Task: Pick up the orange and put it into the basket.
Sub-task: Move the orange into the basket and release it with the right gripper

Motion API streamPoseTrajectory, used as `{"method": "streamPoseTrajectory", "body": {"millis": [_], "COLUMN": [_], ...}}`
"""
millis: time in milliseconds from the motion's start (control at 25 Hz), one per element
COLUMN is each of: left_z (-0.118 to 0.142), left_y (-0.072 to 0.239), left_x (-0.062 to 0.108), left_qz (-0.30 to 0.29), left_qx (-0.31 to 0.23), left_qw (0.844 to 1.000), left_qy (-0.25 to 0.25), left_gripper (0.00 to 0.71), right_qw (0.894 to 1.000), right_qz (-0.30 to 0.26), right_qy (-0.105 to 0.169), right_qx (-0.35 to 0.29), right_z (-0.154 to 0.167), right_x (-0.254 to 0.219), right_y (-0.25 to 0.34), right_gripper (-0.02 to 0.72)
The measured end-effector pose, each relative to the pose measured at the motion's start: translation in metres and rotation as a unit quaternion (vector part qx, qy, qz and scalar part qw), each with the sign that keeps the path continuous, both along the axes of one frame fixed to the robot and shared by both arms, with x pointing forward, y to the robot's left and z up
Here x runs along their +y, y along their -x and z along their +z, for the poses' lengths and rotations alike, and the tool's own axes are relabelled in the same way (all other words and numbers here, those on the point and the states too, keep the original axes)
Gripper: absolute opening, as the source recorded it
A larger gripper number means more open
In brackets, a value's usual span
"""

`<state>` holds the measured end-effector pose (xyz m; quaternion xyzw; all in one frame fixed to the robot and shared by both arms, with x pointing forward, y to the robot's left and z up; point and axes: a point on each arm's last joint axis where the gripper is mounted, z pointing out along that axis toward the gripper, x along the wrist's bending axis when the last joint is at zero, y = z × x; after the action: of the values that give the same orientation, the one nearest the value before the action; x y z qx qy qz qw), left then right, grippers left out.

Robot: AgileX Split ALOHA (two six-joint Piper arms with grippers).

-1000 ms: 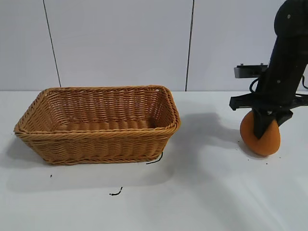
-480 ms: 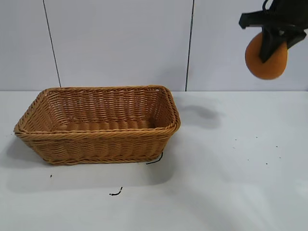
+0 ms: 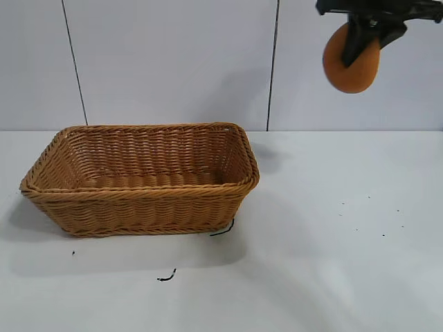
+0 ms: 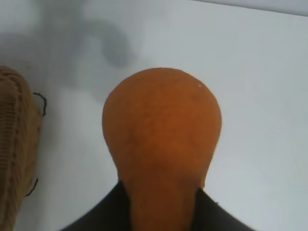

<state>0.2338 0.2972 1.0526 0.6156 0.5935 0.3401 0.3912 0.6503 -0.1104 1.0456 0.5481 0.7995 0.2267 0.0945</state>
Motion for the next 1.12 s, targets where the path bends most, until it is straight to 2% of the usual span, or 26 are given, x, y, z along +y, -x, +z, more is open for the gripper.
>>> {"method": "streamPoseTrajectory", "body": {"millis": [320, 640, 680, 720, 760, 880, 920, 1000, 1120], "left_z": [0.0, 0.0, 0.0, 0.0, 0.0, 0.0, 0.0, 0.0, 0.0], "left_y": [0.0, 0.0, 0.0, 0.0, 0.0, 0.0, 0.0, 0.0, 0.0], "left_x": [0.0, 0.0, 0.0, 0.0, 0.0, 0.0, 0.0, 0.0, 0.0], "left_qz": [0.0, 0.0, 0.0, 0.0, 0.0, 0.0, 0.0, 0.0, 0.0], "left_qx": [0.0, 0.0, 0.0, 0.0, 0.0, 0.0, 0.0, 0.001, 0.001], "left_qw": [1.0, 1.0, 1.0, 1.0, 1.0, 1.0, 1.0, 1.0, 1.0], "left_qy": [0.0, 0.0, 0.0, 0.0, 0.0, 0.0, 0.0, 0.0, 0.0], "left_gripper": [0.639, 0.639, 0.639, 0.639, 0.639, 0.639, 0.639, 0.639, 0.639], "right_qw": [0.998, 0.997, 0.997, 0.997, 0.997, 0.997, 0.996, 0.996, 0.996], "right_qz": [0.063, 0.067, 0.066, 0.065, 0.065, 0.067, 0.07, 0.075, 0.084], "right_qy": [-0.009, 0.0, -0.002, -0.003, -0.004, -0.006, -0.004, -0.003, 0.007], "right_qx": [0.005, 0.042, 0.044, 0.046, 0.047, 0.046, 0.046, 0.046, 0.029], "right_z": [-0.058, -0.114, -0.115, -0.116, -0.116, -0.11, -0.105, -0.091, -0.062], "right_x": [0.082, 0.098, 0.098, 0.099, 0.099, 0.099, 0.1, 0.102, 0.103], "right_y": [0.015, 0.012, 0.012, 0.013, 0.013, 0.012, 0.012, 0.009, 0.004], "right_gripper": [0.097, 0.107, 0.134, 0.207, 0.282, 0.568, 0.619, 0.666, 0.687]}}
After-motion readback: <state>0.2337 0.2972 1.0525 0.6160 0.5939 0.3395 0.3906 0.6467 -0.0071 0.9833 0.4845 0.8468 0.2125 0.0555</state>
